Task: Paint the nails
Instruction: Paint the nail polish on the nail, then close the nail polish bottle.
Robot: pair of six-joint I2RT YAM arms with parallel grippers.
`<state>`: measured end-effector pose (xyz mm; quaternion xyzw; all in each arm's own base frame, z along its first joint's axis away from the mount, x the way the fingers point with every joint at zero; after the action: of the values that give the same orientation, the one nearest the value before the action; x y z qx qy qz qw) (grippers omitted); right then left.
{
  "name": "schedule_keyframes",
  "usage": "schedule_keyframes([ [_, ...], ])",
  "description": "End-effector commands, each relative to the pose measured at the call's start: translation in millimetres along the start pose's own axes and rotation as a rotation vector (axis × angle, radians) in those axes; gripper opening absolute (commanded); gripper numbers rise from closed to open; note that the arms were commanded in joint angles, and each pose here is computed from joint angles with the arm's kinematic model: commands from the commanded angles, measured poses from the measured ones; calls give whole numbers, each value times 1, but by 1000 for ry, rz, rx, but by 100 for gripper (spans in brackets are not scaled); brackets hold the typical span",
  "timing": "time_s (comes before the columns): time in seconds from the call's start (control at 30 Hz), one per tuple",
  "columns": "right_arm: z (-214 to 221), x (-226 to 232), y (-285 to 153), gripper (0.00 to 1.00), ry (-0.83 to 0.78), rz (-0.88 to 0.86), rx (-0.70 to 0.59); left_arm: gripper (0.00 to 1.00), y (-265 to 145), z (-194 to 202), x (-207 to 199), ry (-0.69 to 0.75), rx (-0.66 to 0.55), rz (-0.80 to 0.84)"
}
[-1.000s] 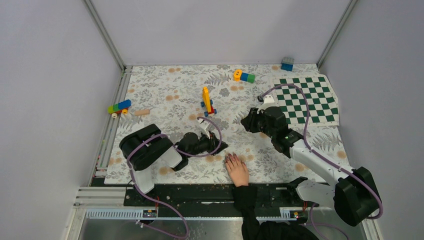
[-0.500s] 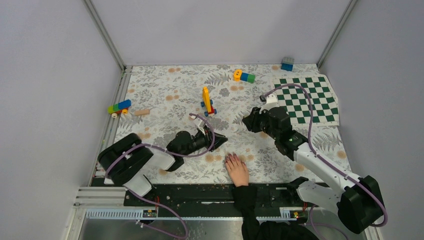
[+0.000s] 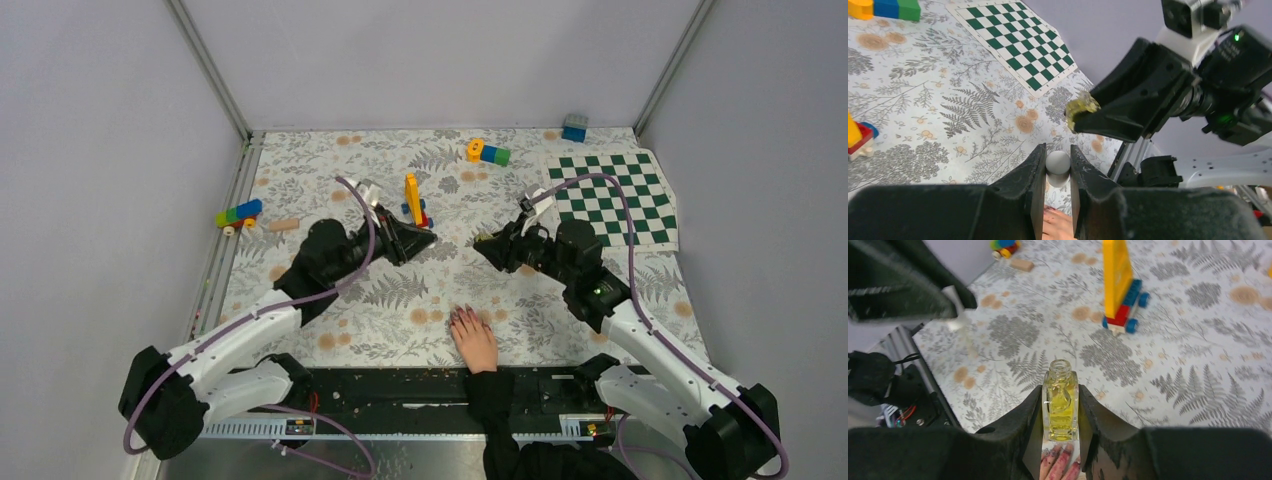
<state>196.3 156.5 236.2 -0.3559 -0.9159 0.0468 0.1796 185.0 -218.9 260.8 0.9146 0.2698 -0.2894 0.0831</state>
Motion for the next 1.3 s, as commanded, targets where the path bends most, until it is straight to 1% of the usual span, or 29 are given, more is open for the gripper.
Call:
schedule_keyframes([
  [0.0, -26, 22, -9, 0, -108, -221, -148, 0, -20, -37, -18, -72, 91, 23],
  [0.07, -31, 29, -11, 0, -122, -290, -169, 0, -28, -54, -22, -92, 112, 67],
  [0.17, -36, 41, -17, 0, -165, -380, -186, 0, -35, -80, -23, -83, 148, 126],
  [0.23, -35, 47, -18, 0, -194, -403, -189, 0, -31, -84, -20, -68, 198, 109],
  [0.27, -33, 50, -17, 0, -201, -404, -176, 0, -28, -84, -20, -72, 202, 146],
  [0.3, -30, 52, -15, 0, -209, -397, -160, 0, -26, -83, -17, -71, 187, 180],
  [0.37, -23, 58, -11, 0, -222, -370, -143, 0, -27, -87, -10, -130, 157, 239],
  [0.4, -19, 62, -10, 0, -225, -362, -140, 0, -30, -89, -7, -129, 136, 278],
  [0.43, -15, 63, -7, 0, -221, -351, -141, 0, -33, -87, -2, -117, 123, 281],
  [0.47, -13, 65, -4, 0, -207, -339, -137, 0, -34, -87, 2, -87, 111, 250],
  [0.5, -12, 66, -2, 0, -189, -331, -125, 0, -35, -84, 7, -63, 126, 188],
  [0.53, -11, 68, 0, 0, -172, -324, -117, 0, -37, -77, 12, -68, 170, 123],
  [0.6, -9, 72, 5, 0, -164, -324, -128, 0, -38, -74, 16, -52, 193, 77],
  [0.73, -8, 73, 14, 0, -178, -316, -138, 0, -40, -79, 5, -52, 167, 158],
  [1.0, -15, 74, 28, 0, -256, -334, -124, 0, -42, -80, 2, -45, 160, 176],
  [1.17, -16, 85, 42, 0, -189, -394, -147, 0, -40, -77, 6, -58, 167, 168],
  [1.27, -11, 90, 48, 0, -182, -410, -115, 0, -40, -76, 6, -53, 161, 168],
])
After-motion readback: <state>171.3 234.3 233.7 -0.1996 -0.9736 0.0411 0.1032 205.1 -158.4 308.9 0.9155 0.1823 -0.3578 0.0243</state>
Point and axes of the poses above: each gripper's point midway between its finger pads, its own y axis out along the fingers, its own x axis along the line the jaws close on, z = x × y, the point moved 9 cm from there along -y, back along the fingers, and after that the axes turned 1 degree about -y, right-handed, at the moved point
